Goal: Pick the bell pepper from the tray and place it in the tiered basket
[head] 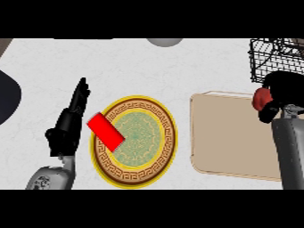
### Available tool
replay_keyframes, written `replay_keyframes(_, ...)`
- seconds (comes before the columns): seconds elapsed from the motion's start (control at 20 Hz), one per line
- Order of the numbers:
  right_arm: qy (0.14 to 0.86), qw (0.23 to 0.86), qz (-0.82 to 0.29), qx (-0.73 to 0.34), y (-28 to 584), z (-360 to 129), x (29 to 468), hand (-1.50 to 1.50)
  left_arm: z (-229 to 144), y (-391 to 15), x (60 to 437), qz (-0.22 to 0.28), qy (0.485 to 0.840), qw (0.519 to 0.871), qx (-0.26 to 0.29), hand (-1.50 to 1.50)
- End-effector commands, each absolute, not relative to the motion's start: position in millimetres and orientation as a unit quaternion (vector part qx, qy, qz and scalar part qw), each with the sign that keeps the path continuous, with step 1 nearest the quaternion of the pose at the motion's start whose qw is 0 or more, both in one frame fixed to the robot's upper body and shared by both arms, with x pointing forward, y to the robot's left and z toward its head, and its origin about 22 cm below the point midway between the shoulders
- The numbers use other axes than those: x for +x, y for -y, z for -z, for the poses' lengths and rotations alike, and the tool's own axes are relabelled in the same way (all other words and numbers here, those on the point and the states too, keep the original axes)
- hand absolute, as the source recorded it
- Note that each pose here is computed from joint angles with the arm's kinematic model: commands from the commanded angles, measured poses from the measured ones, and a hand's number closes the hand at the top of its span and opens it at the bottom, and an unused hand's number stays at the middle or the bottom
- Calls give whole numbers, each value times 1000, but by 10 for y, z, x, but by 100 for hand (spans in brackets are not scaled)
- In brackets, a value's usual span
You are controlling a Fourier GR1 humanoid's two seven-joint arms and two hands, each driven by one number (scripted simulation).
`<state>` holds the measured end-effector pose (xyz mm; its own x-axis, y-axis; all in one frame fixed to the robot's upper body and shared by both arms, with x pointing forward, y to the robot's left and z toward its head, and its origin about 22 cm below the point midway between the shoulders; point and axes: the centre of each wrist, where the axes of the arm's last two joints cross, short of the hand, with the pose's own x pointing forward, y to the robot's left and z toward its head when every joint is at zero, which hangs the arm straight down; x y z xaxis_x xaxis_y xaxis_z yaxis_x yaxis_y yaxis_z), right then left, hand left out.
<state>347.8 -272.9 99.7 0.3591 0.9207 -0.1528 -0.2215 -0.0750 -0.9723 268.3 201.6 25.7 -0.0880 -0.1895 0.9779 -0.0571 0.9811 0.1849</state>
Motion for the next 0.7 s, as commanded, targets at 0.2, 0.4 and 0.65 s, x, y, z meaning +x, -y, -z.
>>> replay_keyframes(0.2, 355, 588, -361, -631, 2403, -2290, 3402, 150, -245, -2007, 2680, 50, 733, 673, 86, 0)
replay_keyframes(0.4, 373, 598, -324, -631, 2512, -2870, 3390, 150, -176, -2084, 2625, 51, 734, 671, 90, 0)
replay_keyframes(0.65, 378, 607, -298, -632, 2619, -3263, 3361, 150, -327, -1872, 2658, 43, 736, 670, 80, 0)
